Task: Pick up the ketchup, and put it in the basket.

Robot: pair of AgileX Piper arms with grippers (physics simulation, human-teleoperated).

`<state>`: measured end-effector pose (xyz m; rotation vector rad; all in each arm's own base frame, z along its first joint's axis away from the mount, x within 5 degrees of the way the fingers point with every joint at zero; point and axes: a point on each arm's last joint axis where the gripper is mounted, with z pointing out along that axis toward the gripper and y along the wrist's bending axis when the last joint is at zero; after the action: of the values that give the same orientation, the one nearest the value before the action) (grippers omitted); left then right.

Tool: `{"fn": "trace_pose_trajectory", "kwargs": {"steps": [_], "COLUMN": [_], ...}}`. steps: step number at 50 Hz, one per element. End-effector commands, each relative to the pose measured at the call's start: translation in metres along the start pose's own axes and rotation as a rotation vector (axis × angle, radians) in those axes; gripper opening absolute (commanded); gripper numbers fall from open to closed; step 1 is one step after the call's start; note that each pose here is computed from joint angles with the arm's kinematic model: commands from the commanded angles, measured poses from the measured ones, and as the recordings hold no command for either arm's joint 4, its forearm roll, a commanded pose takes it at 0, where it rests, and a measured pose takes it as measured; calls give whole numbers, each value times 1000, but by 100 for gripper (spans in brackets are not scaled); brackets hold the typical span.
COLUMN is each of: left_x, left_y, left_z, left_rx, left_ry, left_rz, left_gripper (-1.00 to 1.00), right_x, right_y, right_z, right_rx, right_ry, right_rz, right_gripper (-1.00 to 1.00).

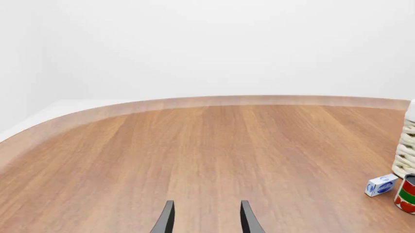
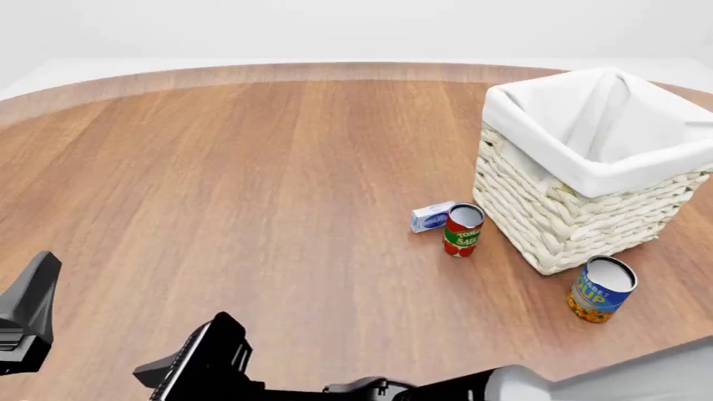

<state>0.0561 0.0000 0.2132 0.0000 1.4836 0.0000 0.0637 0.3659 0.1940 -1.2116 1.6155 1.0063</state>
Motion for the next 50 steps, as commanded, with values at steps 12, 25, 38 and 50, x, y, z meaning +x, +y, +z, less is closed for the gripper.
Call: {"fn": "trace_pose_trajectory", "kwargs": {"steps": [12, 25, 38, 50], "left_x": [0, 0, 0, 0], "left_y": [0, 0, 0, 0], "left_z": [0, 0, 0, 0], "left_rx": [0, 0, 0, 0], "left_ry": [0, 0, 0, 0], "left_rz": [0, 0, 0, 0], "left_gripper": [100, 100, 100, 100], "right_x": [7, 6, 5, 6], "right_y": [6, 15, 12, 3], "right_z": [17, 23, 33, 48], "right_rx": [-15, -36, -29, -6], "right_ry": [20, 20, 14, 22], "right_rz": [20, 18, 33, 46], "right_gripper": [100, 100, 100, 100]}}
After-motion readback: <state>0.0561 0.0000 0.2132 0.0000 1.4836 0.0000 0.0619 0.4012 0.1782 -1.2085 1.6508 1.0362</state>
